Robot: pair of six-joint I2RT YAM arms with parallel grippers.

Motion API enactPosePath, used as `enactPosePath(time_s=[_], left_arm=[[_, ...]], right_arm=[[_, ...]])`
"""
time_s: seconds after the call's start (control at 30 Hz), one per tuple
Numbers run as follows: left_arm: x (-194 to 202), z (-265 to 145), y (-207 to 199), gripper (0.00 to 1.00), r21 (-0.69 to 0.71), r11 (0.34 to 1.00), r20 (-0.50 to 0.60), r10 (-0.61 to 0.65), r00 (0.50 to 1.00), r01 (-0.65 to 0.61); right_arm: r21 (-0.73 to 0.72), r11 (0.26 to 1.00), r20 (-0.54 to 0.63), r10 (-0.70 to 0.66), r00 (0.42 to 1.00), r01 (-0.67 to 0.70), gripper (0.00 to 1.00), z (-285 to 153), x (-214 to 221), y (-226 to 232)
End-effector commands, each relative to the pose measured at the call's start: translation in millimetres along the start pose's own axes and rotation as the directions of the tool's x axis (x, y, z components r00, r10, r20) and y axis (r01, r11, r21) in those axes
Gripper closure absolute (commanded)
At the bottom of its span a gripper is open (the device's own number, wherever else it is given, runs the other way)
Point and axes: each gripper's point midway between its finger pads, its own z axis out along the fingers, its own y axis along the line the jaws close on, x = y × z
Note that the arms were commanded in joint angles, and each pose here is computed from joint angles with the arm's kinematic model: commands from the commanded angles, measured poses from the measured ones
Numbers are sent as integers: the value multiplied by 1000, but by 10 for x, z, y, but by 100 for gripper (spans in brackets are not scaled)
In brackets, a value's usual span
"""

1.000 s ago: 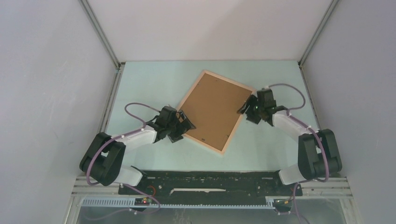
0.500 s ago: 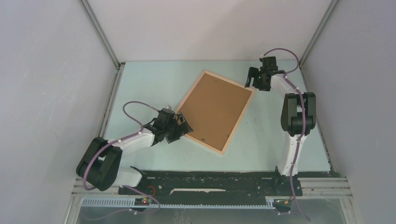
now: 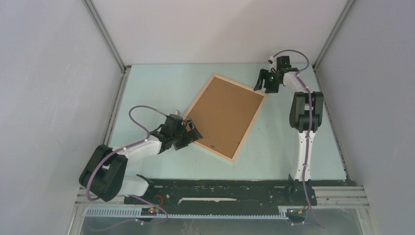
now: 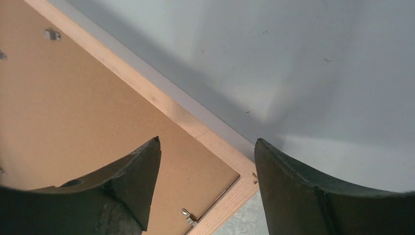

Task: Put the photo into the frame
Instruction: Adjust the photo frame at the center of the board.

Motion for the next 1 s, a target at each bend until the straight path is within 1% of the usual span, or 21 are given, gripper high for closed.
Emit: enactPosePath(time_s=[0.0, 0.03, 0.13, 0.33, 0.47, 0.5, 0.57, 0.6, 0.67, 0.7, 0.83, 0.87, 0.97], left_arm=[[-73, 35, -15, 1, -12, 1000, 4, 28, 1000, -27], [-91, 47, -42, 0, -9, 1000, 1, 28, 1000, -28], [-174, 107, -79, 0, -32, 999, -17, 41, 999, -42], [-394, 176, -164, 0, -73, 994, -30, 79, 996, -81], [-502, 194, -178, 0, -83, 994, -20, 68, 997, -70], [-533, 199, -171, 0, -87, 994, -13, 72, 997, -73], [-614, 222, -217, 0, -79, 992, -15, 101, 995, -102], [-636, 247, -232, 0, -85, 989, -34, 119, 992, -121], [-707, 315, -256, 0, -107, 983, -55, 142, 988, -148], [-762, 335, -281, 0, -116, 981, -51, 152, 987, -157], [-1011, 401, -360, 0, -146, 974, -27, 173, 984, -175], [-1102, 410, -406, 0, -143, 974, -18, 175, 984, -175], [-1248, 457, -403, 0, -152, 972, -8, 178, 984, -177]], right_arm=[[-146, 987, -27, 69, 997, -72, 28, -160, -52, 178], [-163, 981, -45, 95, 994, -101, 31, -184, -11, 203], [-198, 966, -84, 153, 985, -167, 33, -272, 180, 275], [-212, 951, -93, 211, 973, -227, 34, -497, 641, 377], [-154, 955, -119, 235, 965, -252, 34, -672, 882, 373], [-128, 952, -143, 260, 955, -278, 34, -698, 1023, 365], [-76, 948, -151, 295, 944, -308, 34, -790, 1243, 384], [-51, 948, -133, 305, 943, -314, 34, -844, 1334, 362], [-24, 958, -109, 281, 954, -285, 33, -933, 1561, 455], [-17, 960, -86, 275, 957, -278, 32, -988, 1648, 465], [-58, 959, -32, 276, 961, -277, 30, -1138, 1857, 510], [-71, 958, -39, 275, 961, -277, 30, -1136, 1912, 534], [-104, 955, -112, 266, 958, -277, 31, -1092, 2118, 646]])
